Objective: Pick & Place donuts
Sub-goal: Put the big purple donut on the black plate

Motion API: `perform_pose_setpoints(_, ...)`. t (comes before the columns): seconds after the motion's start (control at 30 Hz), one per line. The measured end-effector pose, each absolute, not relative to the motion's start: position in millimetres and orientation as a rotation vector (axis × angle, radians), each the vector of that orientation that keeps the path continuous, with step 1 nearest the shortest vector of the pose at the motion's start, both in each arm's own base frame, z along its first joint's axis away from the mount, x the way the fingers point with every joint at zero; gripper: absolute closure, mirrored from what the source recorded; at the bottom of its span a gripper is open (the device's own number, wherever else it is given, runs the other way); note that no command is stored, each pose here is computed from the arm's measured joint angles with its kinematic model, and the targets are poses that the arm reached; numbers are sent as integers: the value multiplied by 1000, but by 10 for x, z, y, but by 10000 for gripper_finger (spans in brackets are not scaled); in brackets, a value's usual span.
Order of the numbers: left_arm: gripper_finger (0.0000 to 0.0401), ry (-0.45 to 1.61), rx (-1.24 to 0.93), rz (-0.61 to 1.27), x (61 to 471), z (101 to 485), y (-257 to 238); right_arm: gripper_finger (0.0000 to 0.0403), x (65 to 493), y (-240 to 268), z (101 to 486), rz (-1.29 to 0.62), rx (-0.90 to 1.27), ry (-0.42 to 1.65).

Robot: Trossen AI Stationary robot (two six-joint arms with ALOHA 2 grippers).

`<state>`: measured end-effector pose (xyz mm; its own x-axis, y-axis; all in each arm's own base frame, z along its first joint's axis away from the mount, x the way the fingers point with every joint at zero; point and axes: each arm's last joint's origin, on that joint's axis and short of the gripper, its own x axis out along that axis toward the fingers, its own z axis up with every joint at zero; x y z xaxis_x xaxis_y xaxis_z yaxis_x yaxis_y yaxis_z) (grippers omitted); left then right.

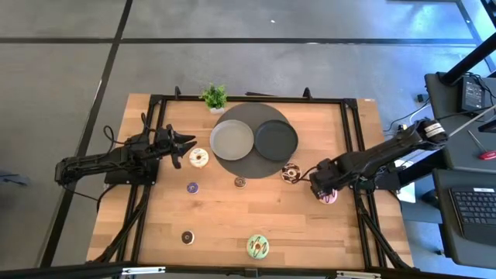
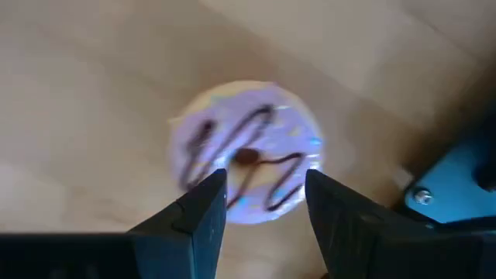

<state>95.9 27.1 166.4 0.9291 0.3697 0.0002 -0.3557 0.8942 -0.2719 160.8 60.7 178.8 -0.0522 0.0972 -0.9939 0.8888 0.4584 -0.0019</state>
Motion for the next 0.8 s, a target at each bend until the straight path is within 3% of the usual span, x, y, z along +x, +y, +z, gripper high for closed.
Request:
perform_pose_setpoints(0.4,278,-52,-272,377,959,1663,271,232,1496,602,1503,-856,946,1524)
perform_pose_setpoints(0.8,278,-52,-272,378,960,1663,271,358,1511,610,1556,-825,930,1541)
